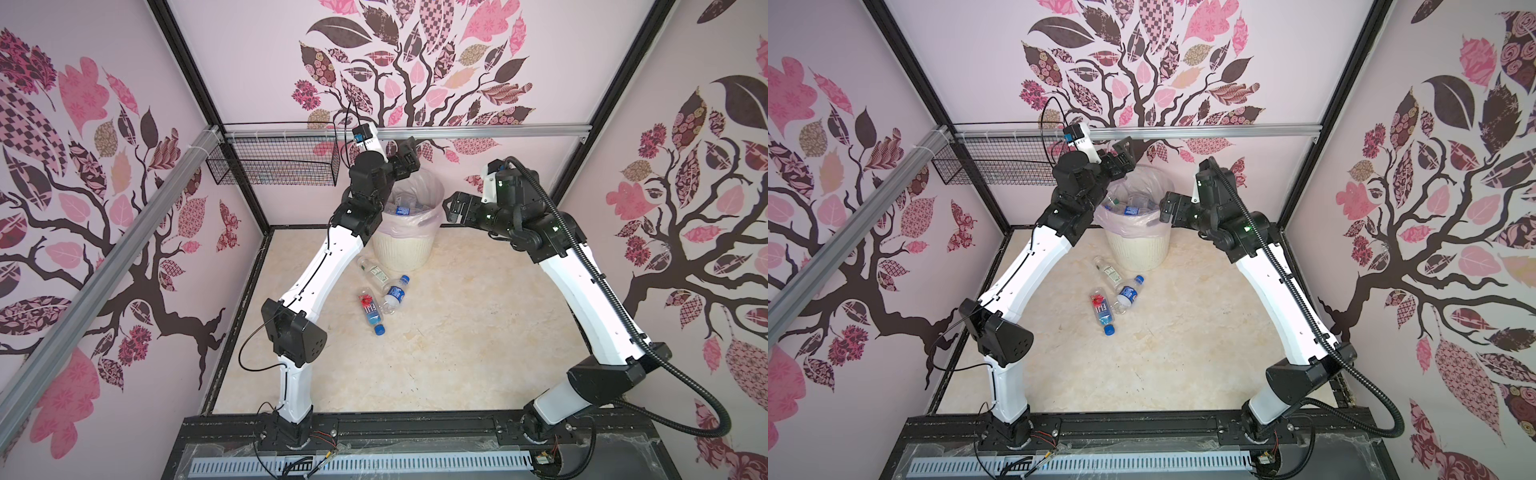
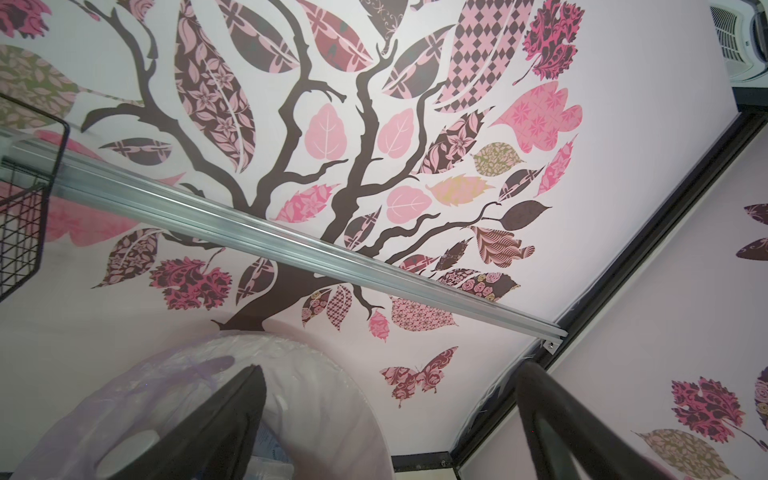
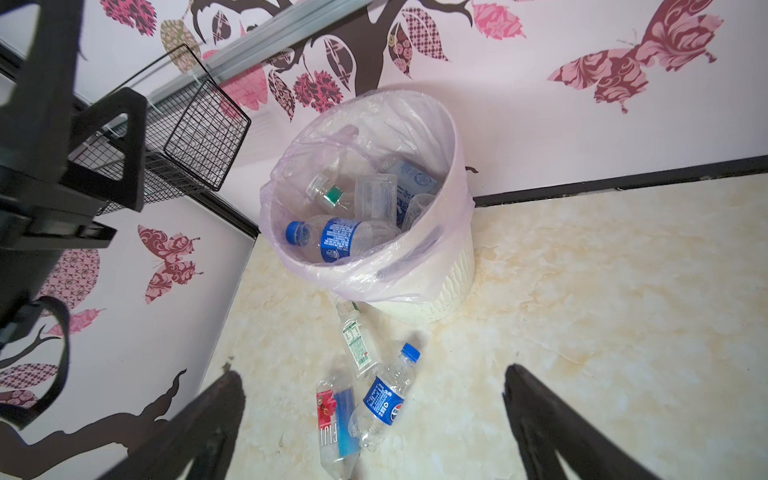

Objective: Throw the plastic bottles in the bin
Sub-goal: 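Lower both grippers toward the FIJI bottle on the table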

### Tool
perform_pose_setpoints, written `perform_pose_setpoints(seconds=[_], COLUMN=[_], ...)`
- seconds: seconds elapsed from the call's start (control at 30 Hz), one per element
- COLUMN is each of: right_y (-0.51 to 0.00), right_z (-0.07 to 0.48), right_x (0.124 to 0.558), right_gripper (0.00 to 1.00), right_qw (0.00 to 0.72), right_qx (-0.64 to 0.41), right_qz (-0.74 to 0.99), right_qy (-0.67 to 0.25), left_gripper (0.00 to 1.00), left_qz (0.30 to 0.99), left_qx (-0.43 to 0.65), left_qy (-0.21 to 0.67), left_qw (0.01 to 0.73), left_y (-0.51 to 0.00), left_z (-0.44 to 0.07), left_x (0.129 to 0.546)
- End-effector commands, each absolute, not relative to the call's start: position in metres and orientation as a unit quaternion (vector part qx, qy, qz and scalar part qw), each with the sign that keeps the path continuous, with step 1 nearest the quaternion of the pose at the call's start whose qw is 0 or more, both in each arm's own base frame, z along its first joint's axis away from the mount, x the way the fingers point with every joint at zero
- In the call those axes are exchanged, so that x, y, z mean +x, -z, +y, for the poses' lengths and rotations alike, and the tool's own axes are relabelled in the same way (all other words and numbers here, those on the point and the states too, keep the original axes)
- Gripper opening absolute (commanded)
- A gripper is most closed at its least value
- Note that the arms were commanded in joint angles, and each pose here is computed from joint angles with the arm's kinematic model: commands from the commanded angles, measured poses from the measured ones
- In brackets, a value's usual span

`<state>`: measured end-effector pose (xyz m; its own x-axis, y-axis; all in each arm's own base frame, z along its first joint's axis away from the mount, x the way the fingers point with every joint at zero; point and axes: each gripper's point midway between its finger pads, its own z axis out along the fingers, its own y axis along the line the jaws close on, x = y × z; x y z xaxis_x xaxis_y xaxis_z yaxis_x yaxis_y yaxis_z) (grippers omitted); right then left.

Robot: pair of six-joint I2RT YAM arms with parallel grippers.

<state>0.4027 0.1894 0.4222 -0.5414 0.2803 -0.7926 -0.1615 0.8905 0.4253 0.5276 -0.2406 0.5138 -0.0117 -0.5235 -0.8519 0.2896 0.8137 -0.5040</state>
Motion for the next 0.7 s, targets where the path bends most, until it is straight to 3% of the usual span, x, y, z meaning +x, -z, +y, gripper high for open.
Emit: perform_pose_setpoints(seconds=[0.0, 0.3, 0.67], right_y=[-0.404, -0.316, -0.22], right_z=[0.19, 0.21, 0.264], right_x=[0.399, 0.387, 0.364], right_gripper=[1.0, 1.0, 1.0], right_qw=[0.452, 0.386, 0.291], right_qx=[0.043, 0.047, 0.059], right_qz=[0.86, 0.896, 0.925], right_qy=[-0.235, -0.212, -0.237], left_gripper=[0.97, 0.97, 0.97], left_qz=[0.65, 0.714, 0.796], left_qx=[-0.097, -0.14, -0.253], left_qy=[0.279, 0.244, 0.238], left_qw=[0.7, 0.641, 0.497], left_y=[-0.525, -0.464, -0.342], left_z=[-0.215, -0.157, -0.119], left_x=[0.509, 0.469, 0.401])
